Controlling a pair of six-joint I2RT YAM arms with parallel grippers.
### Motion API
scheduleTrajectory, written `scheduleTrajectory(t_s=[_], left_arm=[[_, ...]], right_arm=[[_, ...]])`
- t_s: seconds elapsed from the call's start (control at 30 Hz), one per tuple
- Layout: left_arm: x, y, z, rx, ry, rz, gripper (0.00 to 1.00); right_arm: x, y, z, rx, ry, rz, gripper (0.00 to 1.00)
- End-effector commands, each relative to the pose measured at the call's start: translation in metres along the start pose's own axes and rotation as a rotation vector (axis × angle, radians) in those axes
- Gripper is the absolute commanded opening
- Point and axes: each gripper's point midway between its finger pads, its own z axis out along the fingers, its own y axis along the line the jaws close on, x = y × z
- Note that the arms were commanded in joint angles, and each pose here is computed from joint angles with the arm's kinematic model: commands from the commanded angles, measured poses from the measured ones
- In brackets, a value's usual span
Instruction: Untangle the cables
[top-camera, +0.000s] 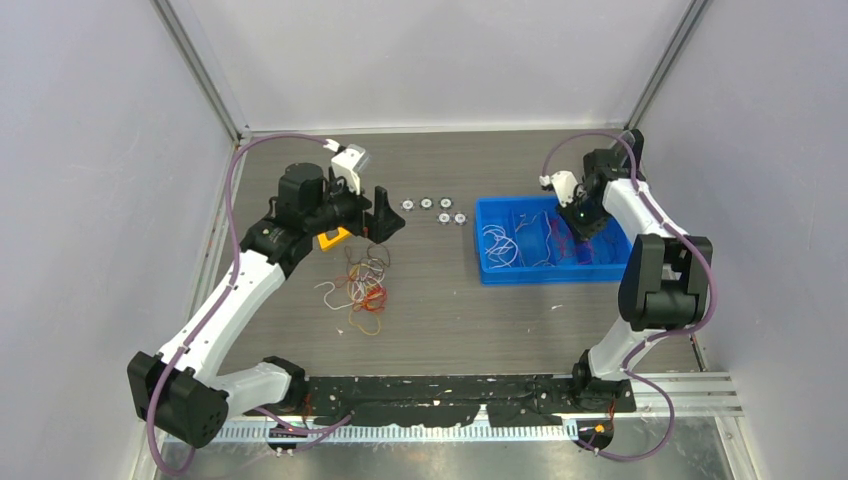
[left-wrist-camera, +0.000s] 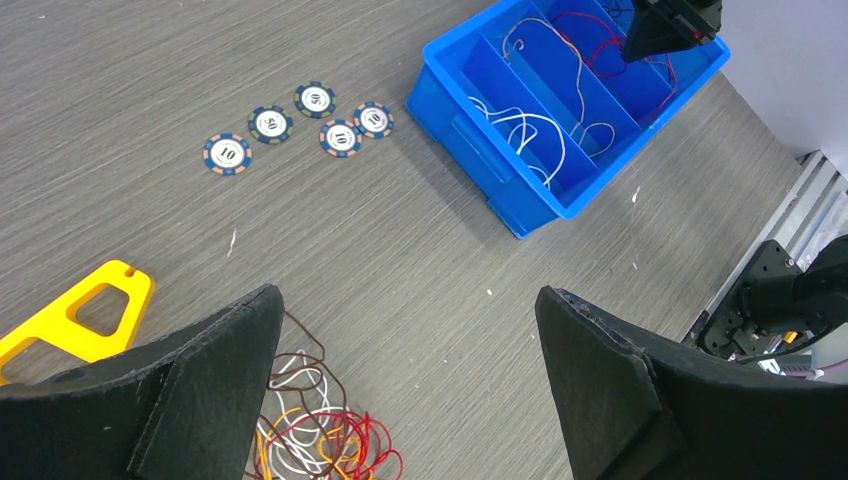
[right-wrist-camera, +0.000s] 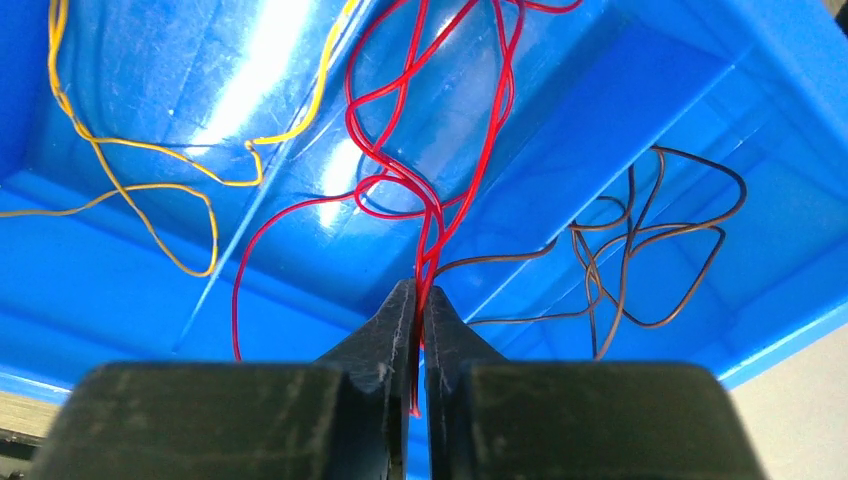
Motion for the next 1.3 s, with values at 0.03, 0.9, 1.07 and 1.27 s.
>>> scheduleTrajectory(t_s=[0.03,0.9,1.07,1.27], left_arm=[[-0.008,-0.003,-0.002,0.023,-0.036,0.009,1.0],[0.003,0.0,0.001,0.021,-0.006,-0.004,1.0],[0.005,0.001,0.002,0.024,0.001,-0.01,0.99],[0.01,0.004,0.005,0.017,0.012,-0.019,1.0]], right_arm=[[-0.021,-0.003,-0.026,0.084,-0.043,-0.051,0.12],[-0.047,0.007,-0.016,0.052,-0.033,-0.035,0.06],[-0.048,0.015,-0.007,0.037,-0.009,-0.015,0.09],[-0.03,0.018,0.022,0.018,0.05,0.042,0.05]])
